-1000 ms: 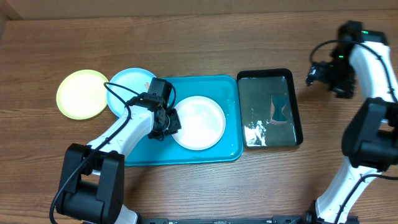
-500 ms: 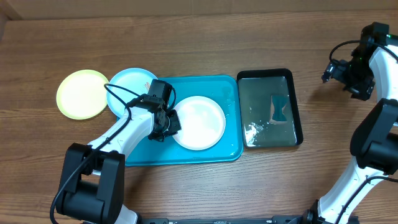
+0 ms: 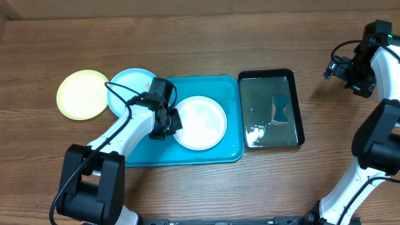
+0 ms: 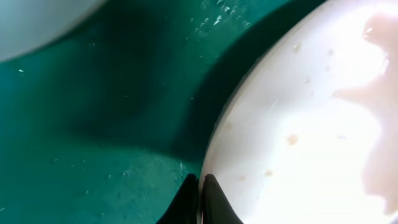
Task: Clean dirty plates on tray and stack at the side
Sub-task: 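Lift the white plate by its rim with the left gripper, tilting it up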
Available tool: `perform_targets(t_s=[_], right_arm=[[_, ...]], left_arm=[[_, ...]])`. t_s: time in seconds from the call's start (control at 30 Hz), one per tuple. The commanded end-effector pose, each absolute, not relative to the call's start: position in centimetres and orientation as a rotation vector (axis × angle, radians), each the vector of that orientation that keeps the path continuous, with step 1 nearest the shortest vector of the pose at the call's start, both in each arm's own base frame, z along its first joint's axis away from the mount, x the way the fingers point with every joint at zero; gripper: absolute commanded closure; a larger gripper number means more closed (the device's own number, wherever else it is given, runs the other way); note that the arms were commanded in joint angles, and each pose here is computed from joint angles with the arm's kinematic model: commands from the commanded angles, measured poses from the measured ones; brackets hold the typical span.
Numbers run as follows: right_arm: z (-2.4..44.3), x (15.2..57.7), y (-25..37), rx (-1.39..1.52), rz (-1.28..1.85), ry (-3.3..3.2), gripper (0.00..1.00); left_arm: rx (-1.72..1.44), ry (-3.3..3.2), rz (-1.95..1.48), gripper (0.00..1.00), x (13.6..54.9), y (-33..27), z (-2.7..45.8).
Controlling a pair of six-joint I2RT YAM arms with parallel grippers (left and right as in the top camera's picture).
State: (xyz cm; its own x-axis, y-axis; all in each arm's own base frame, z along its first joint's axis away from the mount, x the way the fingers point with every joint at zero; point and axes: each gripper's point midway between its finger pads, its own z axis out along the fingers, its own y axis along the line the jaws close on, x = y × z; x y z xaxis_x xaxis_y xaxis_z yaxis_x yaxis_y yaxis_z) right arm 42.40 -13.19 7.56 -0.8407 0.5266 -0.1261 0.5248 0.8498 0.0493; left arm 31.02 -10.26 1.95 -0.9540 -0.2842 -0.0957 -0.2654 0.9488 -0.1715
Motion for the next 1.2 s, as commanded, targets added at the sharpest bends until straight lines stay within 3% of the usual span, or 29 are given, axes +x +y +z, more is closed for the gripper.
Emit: perform_targets(t_s=[0.0,0.27,0.5,0.93,1.17], right_arm=[[9.4,43.0,-13.4,0.819,0.024,2.839,0.0],[9.4,43.0,-13.4,0.819,0.024,2.839,0.0],[9.4,43.0,-13.4,0.819,0.024,2.839,0.0],[9.4,43.0,-13.4,0.82,0.024,2.839,0.0],[9.4,43.0,-13.4,0.819,0.024,2.839,0.0]], left_arm=[[-0.341,2.885,-0.228,0.96,34.8,-10.6,5.8],[-0.265,2.756,-0.186,0.96,38.9,-11.0,13.2],[-0.151,2.641,-0.271,0.96,40.7,-15.1,16.5],[0.075,2.404,-0.054,0.96,40.7,-21.6,19.2],[0.264,2.164,0.247,0.96,39.2,-24.7,22.6]])
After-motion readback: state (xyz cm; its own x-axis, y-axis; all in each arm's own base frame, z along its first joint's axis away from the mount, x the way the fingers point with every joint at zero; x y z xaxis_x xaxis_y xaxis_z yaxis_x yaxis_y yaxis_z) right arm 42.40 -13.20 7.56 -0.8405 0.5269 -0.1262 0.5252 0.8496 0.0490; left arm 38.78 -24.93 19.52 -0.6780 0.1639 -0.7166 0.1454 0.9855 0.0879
